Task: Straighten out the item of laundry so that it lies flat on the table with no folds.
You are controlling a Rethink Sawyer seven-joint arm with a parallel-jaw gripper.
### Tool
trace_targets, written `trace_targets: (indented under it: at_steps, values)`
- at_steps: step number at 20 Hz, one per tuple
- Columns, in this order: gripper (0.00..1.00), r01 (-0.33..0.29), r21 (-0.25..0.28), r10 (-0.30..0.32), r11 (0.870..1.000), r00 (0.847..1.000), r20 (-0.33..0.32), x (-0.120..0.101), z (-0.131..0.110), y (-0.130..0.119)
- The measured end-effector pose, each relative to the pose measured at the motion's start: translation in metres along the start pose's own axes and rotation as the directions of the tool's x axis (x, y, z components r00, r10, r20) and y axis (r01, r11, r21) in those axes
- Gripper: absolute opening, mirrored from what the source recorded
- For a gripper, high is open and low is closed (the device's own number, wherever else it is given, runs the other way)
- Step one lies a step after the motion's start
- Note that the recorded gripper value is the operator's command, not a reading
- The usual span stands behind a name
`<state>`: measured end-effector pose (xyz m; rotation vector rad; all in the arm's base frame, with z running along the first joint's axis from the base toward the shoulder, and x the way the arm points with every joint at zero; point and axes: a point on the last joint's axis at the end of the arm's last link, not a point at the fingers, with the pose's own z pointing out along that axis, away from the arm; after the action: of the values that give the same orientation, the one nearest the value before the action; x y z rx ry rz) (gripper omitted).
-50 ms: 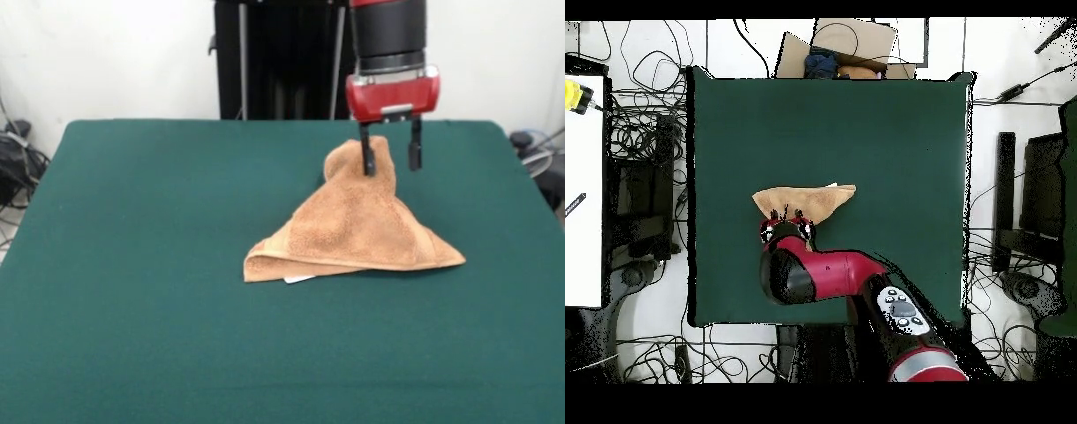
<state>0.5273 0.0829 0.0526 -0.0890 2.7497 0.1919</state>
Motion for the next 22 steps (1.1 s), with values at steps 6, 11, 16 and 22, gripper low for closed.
trace_targets:
  at_steps: [6, 11, 16, 22]
  values:
    - [1.0, -0.07, -0.007, 0.07, 0.997, 0.997, -0.039, 0.019, 0.012, -0.033]
    - [1.0, -0.069, -0.01, 0.068, 0.998, 0.996, -0.058, 0.033, 0.019, -0.04]
    - [1.0, -0.034, -0.013, 0.033, 0.999, 0.998, -0.053, 0.041, 0.028, -0.04]
    - [1.0, 0.003, -0.011, -0.003, 1.0, 1.0, -0.021, 0.046, 0.042, -0.032]
